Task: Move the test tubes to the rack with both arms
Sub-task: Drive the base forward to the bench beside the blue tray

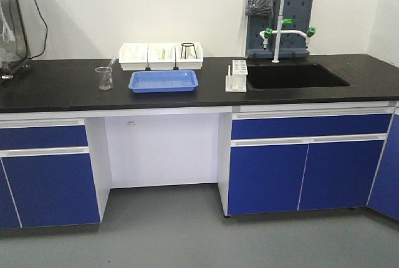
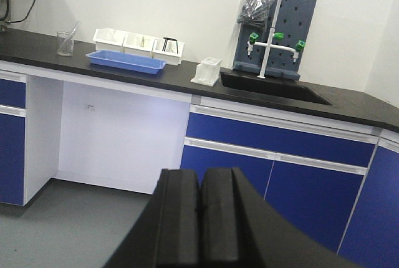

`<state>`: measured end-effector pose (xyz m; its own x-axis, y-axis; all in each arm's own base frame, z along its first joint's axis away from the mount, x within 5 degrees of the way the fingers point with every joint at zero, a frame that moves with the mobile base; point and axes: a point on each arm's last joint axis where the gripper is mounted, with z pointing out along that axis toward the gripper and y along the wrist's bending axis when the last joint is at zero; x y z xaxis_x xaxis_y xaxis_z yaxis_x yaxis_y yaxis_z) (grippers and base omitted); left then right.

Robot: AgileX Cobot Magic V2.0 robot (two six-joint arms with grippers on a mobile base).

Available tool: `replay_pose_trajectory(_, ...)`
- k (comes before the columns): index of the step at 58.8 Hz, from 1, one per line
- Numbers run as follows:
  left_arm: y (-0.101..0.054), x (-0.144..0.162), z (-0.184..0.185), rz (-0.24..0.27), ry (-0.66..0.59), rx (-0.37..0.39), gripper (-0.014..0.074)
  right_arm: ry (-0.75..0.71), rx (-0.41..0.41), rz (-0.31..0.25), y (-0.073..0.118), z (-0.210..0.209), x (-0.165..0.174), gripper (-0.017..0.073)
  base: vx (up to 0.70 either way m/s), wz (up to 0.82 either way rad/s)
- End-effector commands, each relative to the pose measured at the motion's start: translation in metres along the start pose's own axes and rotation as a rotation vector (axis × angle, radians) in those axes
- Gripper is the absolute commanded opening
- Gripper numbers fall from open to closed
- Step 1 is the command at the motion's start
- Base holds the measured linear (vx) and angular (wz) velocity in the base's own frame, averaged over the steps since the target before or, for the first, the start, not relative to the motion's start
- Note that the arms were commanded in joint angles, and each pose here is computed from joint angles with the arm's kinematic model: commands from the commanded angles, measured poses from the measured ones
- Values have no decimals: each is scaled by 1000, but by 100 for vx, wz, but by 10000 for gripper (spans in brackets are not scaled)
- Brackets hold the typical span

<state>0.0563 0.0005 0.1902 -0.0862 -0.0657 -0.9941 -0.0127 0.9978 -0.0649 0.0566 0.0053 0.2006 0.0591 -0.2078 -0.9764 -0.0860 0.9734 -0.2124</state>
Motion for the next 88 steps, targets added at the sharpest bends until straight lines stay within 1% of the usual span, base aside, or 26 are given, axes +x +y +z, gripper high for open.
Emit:
replay_pose_trajectory(1,-1,-16,-2,-7,-106,12,-3,-76,1,-1,1,-1,-4,-8,0,0)
replay_pose_trajectory(38,-1,-16,-2,-7,-106,12,-3,-76,1,-1,1,-1,-4,-8,5,0)
replay_pose_trajectory(88,-1,-16,-2,-7,-106,12,-3,-76,1,-1,1,-1,-4,-8,22,1)
